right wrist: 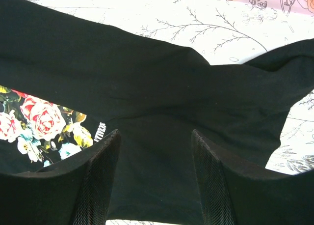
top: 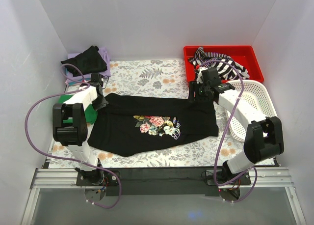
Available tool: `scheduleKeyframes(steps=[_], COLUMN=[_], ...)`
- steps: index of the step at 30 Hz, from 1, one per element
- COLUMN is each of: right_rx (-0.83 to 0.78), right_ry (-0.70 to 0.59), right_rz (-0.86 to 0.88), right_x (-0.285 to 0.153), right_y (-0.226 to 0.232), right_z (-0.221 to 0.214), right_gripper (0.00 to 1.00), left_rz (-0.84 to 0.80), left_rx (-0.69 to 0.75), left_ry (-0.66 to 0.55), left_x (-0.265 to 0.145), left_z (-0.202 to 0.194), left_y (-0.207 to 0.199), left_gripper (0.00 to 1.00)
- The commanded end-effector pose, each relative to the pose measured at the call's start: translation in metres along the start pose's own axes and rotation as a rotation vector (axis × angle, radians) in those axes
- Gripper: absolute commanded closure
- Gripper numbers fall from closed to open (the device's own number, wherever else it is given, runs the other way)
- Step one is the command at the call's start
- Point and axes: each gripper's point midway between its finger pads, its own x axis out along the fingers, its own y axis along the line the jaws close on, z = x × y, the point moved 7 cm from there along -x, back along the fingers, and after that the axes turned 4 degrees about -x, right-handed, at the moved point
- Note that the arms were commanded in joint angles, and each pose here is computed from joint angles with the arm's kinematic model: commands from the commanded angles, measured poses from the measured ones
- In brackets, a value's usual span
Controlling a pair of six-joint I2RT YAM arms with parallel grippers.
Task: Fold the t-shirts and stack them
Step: Flatten the tshirt out
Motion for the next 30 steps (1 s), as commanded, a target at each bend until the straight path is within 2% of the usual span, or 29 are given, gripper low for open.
scheduleKeyframes(steps=[1, 4, 8, 12, 15, 20, 22, 23, 26, 30], right_rx=[-0.005, -0.005, -0.012, -0.033, -0.039, -0.037, -0.038, -0.041, -0.04, -0.01], right_ry=[-0.018, -0.015, -0.013, 0.022, 0.07, 0.136, 0.143, 0.142, 0.128, 0.154], right_rz=[0.027, 0.02, 0.001, 0.025, 0.039, 0.097, 0.127, 0.139, 0.14, 0.11], right_x=[0.002, 0.001, 0.001, 0.0, 0.001, 0.01, 0.016, 0.019, 0.028, 0.047], right_y=[0.005, 0.004, 0.002, 0.003, 0.002, 0.007, 0.009, 0.011, 0.013, 0.01], right_z=[0.001, -0.001, -0.002, -0.011, -0.028, -0.055, -0.059, -0.059, -0.054, -0.05], right_gripper=[0.34, 0.34, 0.34, 0.34, 0.34, 0.35, 0.35, 0.35, 0.36, 0.36], left_rz=[0.065, 0.096, 0.162, 0.077, -0.121, -0.402, -0.457, -0.56, -0.629, -0.537], left_rx=[0.011, 0.026, 0.035, -0.012, -0.024, 0.022, 0.045, 0.059, 0.055, 0.064], left_ry=[-0.06, -0.041, -0.05, -0.083, -0.085, -0.017, 0.018, 0.052, 0.128, 0.154], left_x=[-0.002, 0.002, 0.004, -0.013, -0.041, -0.067, -0.065, -0.067, -0.053, -0.025], left_z=[0.016, 0.013, 0.012, 0.02, 0.028, 0.02, 0.009, 0.005, -0.005, -0.008], left_y=[0.002, 0.005, 0.013, 0.005, -0.014, -0.047, -0.055, -0.066, -0.08, -0.087], left_gripper=[1.0, 0.91, 0.72, 0.7, 0.69, 0.69, 0.69, 0.69, 0.69, 0.7])
